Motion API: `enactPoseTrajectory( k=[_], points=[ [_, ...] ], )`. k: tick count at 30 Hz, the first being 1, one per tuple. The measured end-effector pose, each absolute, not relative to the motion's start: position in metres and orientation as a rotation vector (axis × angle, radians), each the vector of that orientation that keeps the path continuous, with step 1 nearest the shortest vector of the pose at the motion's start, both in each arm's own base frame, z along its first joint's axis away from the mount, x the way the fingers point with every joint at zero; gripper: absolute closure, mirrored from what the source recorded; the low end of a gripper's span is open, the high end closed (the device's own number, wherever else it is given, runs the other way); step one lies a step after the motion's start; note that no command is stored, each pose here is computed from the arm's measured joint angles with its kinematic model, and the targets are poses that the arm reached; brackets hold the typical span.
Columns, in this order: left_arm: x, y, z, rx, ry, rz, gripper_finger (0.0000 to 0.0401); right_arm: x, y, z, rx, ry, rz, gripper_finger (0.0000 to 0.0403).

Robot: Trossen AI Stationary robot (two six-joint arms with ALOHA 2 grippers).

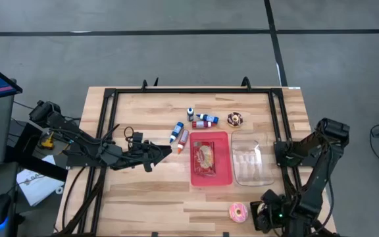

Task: Pick & Place Food Item
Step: Put the bottom black donut into the black bin

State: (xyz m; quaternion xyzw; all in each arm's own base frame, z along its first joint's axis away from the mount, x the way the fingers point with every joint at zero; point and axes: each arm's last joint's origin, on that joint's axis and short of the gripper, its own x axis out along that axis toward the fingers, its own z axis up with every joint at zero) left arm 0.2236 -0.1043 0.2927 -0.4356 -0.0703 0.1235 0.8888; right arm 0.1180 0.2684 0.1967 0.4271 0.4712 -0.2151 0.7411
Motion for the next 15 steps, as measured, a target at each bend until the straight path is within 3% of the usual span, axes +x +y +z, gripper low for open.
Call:
enactPoseTrajectory(
  k=[15],
  points=[
    [0.224, -0.105, 0.293, -0.912, -0.141, 0.229, 0.0224, 0.130, 0.273, 0.169, 0.906, 1.223, -0.586, 0.0357]
  ],
)
